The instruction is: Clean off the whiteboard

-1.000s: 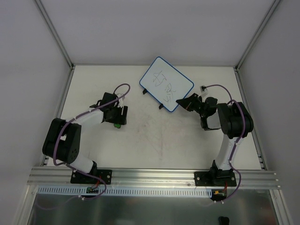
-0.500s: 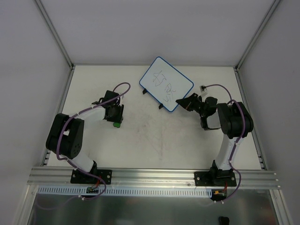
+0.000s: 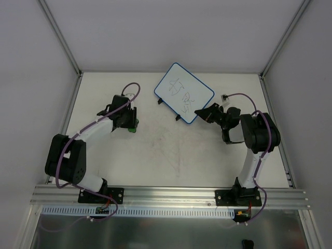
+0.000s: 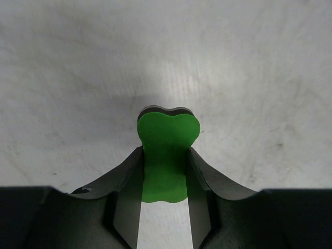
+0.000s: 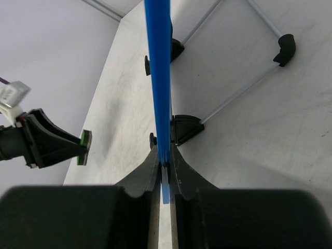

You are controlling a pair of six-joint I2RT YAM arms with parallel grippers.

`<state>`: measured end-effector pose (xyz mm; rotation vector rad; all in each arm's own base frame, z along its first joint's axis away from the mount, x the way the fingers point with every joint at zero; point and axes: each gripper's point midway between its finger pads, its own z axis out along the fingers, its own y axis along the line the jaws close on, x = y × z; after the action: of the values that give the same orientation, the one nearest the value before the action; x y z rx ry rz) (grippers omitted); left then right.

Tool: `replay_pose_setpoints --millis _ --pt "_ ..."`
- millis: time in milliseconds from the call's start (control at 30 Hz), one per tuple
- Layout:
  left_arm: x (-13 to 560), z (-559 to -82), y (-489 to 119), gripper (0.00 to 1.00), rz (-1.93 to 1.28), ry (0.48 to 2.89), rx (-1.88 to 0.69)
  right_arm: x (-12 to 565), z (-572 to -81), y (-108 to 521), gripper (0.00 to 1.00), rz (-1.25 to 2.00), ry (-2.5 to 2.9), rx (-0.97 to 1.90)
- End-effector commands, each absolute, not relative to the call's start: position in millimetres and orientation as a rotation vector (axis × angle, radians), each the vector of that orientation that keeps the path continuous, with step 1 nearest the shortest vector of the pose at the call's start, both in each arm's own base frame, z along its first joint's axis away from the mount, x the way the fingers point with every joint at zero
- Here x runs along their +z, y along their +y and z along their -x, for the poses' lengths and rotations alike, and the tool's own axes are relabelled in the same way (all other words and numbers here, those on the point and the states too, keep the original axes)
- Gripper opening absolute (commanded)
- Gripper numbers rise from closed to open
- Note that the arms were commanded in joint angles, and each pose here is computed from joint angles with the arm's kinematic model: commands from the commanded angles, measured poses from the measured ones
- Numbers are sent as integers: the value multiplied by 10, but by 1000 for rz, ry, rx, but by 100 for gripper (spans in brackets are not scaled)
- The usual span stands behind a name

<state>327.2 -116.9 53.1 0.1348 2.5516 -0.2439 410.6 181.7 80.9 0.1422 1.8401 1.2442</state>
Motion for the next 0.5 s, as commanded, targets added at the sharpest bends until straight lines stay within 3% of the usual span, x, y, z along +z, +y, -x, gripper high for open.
replay_pose_setpoints --millis 0,267,467 --pt "1256 -3676 -1483 0 -136 2286 -431 1335 -4253 1817 6 -10 1600 1227" --pt "1962 -4474 -2015 0 -184 2072 -650 1345 -4247 1824 5 -3 1599 1231" --pt "1899 -5026 -2275 0 -145 2036 -732 1376 -4227 1847 5 18 1592 1231"
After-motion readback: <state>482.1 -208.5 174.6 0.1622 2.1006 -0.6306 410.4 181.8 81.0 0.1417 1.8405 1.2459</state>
